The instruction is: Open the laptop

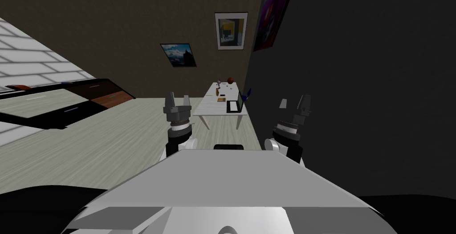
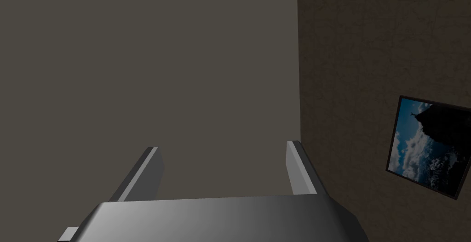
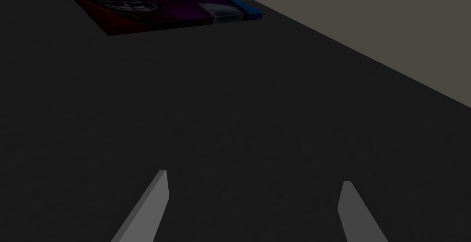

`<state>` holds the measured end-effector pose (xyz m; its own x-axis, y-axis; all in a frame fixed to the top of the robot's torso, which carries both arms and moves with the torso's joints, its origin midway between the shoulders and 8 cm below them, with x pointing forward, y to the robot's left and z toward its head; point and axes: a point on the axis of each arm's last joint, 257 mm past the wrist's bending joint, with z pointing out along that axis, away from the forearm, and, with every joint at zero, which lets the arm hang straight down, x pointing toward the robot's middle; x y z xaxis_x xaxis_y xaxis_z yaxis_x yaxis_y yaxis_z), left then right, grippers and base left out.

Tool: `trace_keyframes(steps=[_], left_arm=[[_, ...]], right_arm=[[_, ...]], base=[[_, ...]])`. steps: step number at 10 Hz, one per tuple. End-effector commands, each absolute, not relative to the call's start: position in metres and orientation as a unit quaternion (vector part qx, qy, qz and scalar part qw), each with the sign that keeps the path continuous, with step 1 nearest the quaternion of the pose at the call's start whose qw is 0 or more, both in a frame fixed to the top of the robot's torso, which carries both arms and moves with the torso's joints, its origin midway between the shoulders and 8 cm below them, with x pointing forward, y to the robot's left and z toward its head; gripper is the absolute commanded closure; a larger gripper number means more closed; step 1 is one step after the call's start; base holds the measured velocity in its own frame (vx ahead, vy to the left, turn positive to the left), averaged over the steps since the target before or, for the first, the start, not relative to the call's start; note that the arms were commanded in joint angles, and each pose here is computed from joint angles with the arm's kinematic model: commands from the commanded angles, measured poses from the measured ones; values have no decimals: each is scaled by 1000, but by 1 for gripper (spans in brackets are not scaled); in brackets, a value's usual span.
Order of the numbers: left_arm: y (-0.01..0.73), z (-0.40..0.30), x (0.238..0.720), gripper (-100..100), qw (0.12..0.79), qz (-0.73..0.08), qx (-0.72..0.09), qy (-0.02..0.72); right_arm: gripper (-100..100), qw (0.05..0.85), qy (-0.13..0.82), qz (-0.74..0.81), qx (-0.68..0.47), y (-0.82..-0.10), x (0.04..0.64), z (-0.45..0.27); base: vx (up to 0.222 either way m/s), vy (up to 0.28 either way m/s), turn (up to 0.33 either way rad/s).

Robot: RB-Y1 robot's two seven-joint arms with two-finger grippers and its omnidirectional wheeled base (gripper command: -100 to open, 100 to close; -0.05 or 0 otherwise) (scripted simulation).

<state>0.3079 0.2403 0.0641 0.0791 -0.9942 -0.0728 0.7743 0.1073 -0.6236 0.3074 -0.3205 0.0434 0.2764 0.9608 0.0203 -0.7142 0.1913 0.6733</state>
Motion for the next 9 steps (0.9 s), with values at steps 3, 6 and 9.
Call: trace_keyframes(steps=[3,6,9], left_arm=[[240,64,308,0,701,-631,-220,250],[240,64,308,0,701,-631,-220,250],[240,64,308,0,701,-631,-220,250]], right_arm=[[0,743,210,564,294,-320,307,44],[0,743,210,564,294,-320,307,44],[0,743,210,564,294,-320,307,44]], base=[[0,0,0],[0,0,0],[0,0,0]])
